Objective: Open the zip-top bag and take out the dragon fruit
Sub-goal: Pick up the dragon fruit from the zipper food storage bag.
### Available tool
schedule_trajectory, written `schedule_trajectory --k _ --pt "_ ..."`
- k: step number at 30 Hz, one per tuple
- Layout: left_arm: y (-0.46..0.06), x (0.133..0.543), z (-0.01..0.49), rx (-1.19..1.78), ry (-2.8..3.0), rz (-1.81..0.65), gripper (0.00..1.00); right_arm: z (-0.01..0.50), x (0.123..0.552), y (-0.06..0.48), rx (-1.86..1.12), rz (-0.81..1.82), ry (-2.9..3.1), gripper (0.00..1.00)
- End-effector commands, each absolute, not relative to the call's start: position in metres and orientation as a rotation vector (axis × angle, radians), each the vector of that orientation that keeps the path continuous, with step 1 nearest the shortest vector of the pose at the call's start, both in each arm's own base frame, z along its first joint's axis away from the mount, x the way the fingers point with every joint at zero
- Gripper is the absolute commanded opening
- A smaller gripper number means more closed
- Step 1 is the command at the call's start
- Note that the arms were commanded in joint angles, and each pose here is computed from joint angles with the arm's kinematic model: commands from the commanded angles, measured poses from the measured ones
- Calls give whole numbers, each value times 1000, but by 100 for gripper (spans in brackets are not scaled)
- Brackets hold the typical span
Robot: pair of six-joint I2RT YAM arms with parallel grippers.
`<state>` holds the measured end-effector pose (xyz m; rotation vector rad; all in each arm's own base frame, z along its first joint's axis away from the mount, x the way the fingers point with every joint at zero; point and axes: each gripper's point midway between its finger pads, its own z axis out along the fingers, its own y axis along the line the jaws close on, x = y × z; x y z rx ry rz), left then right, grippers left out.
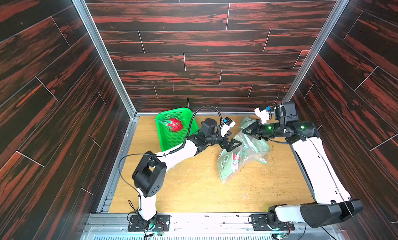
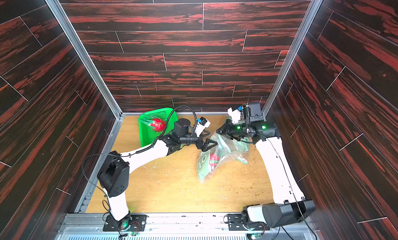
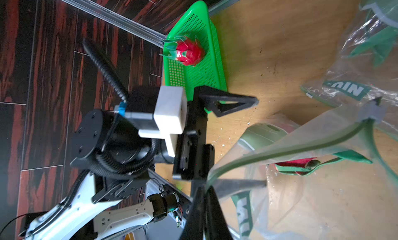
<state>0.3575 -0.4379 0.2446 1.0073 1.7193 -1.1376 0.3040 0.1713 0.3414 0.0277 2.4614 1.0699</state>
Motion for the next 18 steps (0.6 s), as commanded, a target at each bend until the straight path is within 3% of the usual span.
schedule_trajectory --k 1,5,7,11,18 --pt "-447 356 269 1089 1571 -1176 90 348 299 177 -31 1121 2442 7" --pt "-451 352 273 1128 1559 -1236 40 347 299 175 -17 1105 2448 7" --pt "-450 348 276 1141 1535 -1249 27 345 300 168 16 1048 2467 7" --pt "-444 342 276 1148 1513 -1225 15 340 304 141 129 880 2507 11" --pt "-438 334 272 1174 1524 -1208 14 326 301 102 304 839 2515 13"
